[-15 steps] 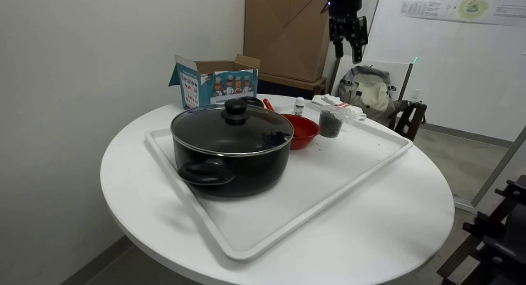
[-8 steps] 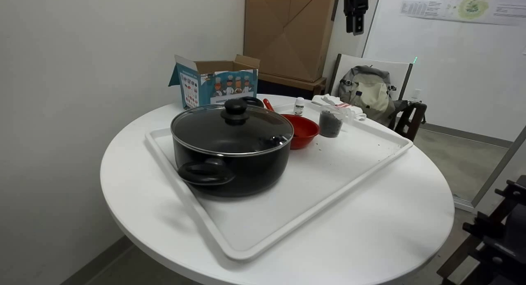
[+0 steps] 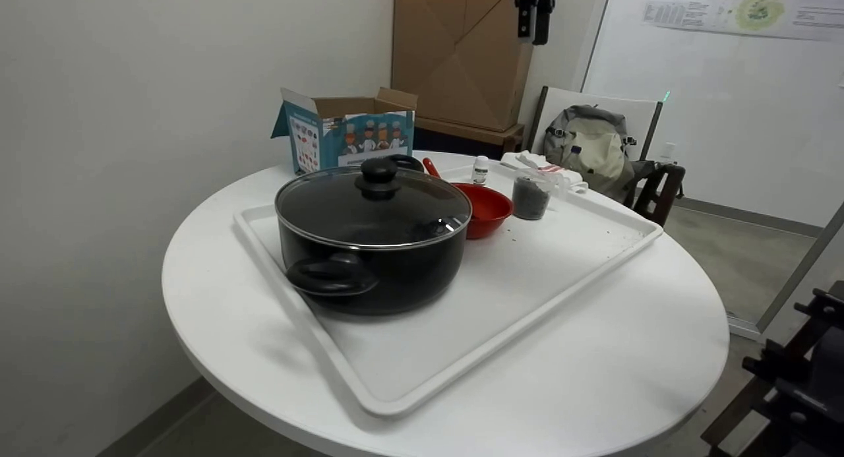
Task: Pour some of the contents of the colourless jar into the orange bowl
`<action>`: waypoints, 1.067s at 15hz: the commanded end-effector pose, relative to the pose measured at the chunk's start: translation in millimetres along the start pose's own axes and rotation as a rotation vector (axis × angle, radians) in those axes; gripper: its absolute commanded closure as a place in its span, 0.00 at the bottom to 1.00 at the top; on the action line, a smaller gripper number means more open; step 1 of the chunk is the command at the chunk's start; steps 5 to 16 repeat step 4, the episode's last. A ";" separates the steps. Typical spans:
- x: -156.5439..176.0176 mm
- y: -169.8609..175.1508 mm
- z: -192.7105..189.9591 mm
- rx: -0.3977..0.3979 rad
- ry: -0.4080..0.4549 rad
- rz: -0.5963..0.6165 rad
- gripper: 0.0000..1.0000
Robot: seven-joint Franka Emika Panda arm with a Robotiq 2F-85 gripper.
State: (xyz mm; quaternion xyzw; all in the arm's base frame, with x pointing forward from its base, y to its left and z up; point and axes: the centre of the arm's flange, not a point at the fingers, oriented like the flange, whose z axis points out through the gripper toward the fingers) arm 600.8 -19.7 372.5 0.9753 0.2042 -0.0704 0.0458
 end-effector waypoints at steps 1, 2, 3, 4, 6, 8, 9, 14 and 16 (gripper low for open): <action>0.8 -2.0 0.0 0.000 -0.001 -0.004 0.00; 0.9 -1.6 0.9 0.001 -0.002 -0.003 0.00; -1.0 2.9 2.7 0.002 -0.005 0.003 0.00; -3.2 7.5 3.6 0.003 -0.006 0.009 0.00; -3.2 7.5 3.6 0.003 -0.006 0.009 0.00; -3.2 7.5 3.6 0.003 -0.006 0.009 0.00; -3.2 7.5 3.6 0.003 -0.006 0.009 0.00; -3.2 7.5 3.6 0.003 -0.006 0.009 0.00; -3.2 7.5 3.6 0.003 -0.006 0.009 0.00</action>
